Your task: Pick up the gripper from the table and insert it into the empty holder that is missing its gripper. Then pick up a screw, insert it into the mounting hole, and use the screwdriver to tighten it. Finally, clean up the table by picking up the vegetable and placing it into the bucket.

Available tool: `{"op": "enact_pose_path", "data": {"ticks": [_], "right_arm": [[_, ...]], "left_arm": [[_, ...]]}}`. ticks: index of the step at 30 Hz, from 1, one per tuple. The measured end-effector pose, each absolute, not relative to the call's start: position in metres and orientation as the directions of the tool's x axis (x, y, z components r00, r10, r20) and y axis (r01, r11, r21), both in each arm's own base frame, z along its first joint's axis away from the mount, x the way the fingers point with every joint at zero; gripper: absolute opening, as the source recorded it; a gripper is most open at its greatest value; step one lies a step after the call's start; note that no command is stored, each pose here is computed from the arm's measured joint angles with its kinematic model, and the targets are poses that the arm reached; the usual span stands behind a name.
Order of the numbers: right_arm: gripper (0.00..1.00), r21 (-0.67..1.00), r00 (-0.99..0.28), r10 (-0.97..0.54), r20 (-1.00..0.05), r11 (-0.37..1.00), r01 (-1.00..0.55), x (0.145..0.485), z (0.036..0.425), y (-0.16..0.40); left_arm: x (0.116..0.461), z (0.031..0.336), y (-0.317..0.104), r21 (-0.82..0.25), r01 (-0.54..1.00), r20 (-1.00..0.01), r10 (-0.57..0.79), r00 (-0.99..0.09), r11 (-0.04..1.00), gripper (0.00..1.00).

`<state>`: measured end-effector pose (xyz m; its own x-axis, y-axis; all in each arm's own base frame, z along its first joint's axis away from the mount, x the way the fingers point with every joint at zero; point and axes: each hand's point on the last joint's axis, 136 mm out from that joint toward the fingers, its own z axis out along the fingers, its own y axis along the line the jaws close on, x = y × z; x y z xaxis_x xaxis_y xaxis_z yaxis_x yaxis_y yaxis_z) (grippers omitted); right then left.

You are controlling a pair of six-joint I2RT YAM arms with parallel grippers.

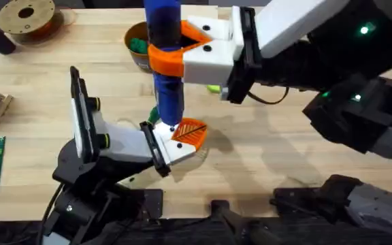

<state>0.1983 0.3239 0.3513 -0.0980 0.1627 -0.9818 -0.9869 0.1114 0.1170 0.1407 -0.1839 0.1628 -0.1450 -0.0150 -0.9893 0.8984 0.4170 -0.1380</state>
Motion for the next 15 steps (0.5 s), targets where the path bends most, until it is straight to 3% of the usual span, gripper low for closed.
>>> {"op": "enact_pose_path", "data": {"ticks": [15], "right_arm": [[0.03,0.118,-0.1,0.159,-0.982,0.112,-0.987,0.1991,0.3494,0.3247]], "left_arm": [[0.1407,0.1628,-0.1839,-0.138,0.898,-0.989,-0.015,-0.145,0.417,0.006]]}}
